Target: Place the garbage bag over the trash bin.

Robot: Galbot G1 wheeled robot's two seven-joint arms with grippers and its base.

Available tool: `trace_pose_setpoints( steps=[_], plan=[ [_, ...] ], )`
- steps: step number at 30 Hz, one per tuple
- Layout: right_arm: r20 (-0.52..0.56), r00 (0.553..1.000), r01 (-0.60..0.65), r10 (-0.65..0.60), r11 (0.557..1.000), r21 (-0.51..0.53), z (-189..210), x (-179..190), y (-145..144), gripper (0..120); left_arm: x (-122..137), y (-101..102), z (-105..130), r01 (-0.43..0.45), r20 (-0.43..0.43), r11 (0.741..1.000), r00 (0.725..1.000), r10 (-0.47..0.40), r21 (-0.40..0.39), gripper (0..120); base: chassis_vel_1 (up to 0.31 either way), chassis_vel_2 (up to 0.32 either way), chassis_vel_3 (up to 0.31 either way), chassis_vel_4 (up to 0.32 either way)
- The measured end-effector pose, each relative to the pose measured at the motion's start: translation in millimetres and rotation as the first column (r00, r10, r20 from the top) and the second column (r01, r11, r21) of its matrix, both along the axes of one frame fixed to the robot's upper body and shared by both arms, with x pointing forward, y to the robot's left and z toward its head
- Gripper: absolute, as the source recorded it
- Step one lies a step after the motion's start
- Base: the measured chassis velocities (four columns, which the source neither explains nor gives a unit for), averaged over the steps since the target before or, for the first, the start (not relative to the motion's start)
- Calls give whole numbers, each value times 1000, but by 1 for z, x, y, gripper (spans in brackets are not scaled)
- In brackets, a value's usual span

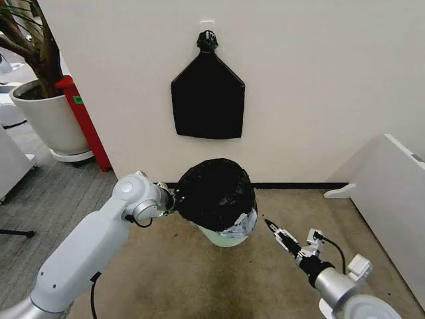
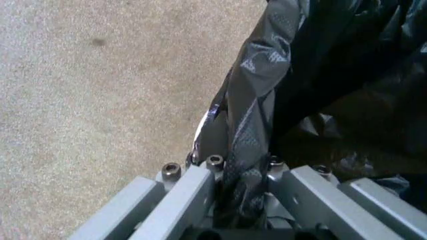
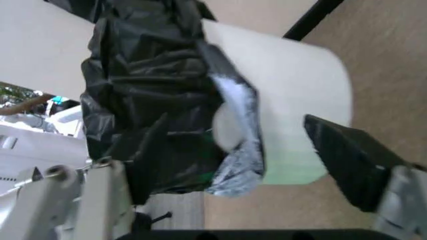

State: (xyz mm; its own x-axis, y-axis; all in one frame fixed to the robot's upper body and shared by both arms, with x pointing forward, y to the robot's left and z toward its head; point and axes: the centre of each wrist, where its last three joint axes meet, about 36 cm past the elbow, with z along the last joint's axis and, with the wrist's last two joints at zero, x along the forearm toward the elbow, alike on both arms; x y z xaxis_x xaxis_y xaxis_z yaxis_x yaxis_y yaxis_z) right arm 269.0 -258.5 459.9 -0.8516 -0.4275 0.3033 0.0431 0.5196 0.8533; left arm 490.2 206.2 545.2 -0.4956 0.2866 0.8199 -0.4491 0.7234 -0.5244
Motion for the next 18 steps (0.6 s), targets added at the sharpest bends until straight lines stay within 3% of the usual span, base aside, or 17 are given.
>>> trace_pose_setpoints(
  steps=[6, 18],
  plan=[
    [-29, 1000, -1, 0, 1000, -20, -16, 7, 11, 98, -1, -1, 1, 6, -2, 1000, 1000, -6, -9, 0, 0, 0, 0, 0],
    [-95, 994, 33, -49, 985, -168, -76, 26, 15, 100, -6, -1, 10, 23, 10, 999, 1000, -22, -33, 0, 0, 0, 0, 0]
  ],
)
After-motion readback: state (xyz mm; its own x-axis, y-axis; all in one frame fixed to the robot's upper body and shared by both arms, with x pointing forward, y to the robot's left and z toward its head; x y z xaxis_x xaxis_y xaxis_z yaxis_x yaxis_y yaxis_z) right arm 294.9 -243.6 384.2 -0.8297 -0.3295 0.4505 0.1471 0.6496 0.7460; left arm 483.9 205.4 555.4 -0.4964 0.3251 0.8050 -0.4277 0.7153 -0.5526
